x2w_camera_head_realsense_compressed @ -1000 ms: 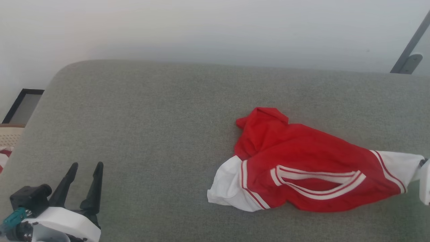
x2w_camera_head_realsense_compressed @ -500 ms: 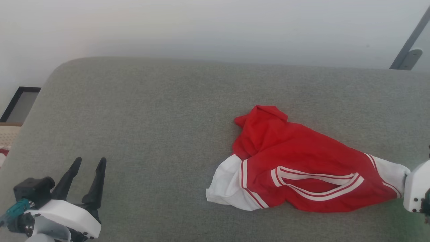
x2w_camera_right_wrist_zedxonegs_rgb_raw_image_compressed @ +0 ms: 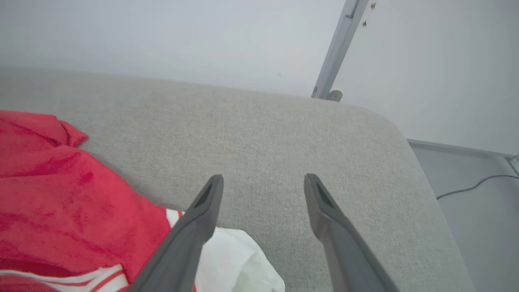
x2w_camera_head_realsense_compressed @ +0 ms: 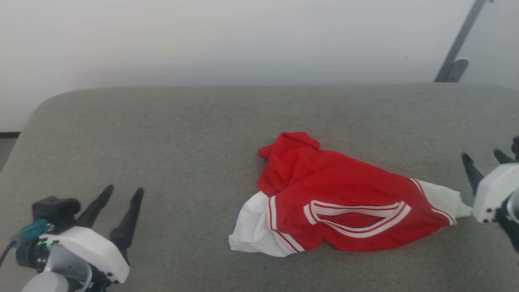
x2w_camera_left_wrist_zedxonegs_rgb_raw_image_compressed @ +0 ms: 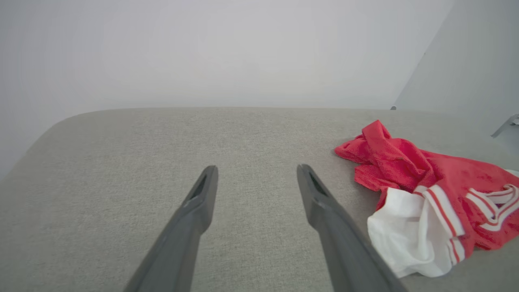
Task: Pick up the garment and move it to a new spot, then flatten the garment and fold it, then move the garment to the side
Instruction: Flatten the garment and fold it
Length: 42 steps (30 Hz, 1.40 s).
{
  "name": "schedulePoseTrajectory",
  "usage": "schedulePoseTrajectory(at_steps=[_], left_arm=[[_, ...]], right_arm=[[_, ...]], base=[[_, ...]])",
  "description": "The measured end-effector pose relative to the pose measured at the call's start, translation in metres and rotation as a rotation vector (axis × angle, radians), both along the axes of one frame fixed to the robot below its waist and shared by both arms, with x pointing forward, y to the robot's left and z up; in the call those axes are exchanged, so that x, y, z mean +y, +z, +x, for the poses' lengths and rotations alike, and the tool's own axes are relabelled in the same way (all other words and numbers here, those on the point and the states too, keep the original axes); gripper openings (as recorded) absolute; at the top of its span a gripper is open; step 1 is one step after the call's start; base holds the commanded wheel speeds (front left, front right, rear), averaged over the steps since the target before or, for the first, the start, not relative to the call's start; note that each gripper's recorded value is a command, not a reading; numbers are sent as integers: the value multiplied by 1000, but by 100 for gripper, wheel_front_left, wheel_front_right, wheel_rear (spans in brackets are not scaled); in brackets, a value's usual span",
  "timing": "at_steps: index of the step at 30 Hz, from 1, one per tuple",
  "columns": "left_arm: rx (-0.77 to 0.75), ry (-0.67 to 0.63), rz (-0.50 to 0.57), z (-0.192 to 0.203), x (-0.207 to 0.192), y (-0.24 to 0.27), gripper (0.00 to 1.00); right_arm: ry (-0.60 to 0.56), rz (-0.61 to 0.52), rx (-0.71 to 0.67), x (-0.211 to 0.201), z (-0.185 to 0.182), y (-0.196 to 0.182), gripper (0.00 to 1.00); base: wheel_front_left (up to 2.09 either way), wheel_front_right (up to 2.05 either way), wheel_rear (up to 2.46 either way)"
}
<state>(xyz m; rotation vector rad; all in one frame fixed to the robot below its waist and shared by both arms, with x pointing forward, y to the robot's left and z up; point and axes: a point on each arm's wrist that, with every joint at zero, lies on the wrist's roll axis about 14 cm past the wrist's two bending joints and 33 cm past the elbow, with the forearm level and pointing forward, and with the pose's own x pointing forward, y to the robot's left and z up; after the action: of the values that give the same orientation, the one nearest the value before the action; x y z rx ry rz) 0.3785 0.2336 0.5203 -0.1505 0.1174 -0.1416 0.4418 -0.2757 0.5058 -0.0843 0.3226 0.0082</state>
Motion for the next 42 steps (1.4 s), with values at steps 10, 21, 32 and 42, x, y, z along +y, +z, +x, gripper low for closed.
schedulePoseTrajectory(at_steps=[10, 21, 32, 42], left_arm=[[147, -171, -17, 13, -62, -6, 100], [460, -369, 9, 1, -130, -58, 100], [688, -441, 55, -9, -147, -115, 100], [746, -468, 92, -3, -151, -141, 0]], right_arm=[[-12, -22, -375, 7, -14, 62, 100], [-110, -12, -481, 3, -41, 54, 100], [-160, 14, -426, -1, -45, 28, 100], [-150, 16, -430, 3, -42, 26, 100]], base=[[0, 0, 0], [0, 0, 0], [0, 0, 0], [0, 0, 0]])
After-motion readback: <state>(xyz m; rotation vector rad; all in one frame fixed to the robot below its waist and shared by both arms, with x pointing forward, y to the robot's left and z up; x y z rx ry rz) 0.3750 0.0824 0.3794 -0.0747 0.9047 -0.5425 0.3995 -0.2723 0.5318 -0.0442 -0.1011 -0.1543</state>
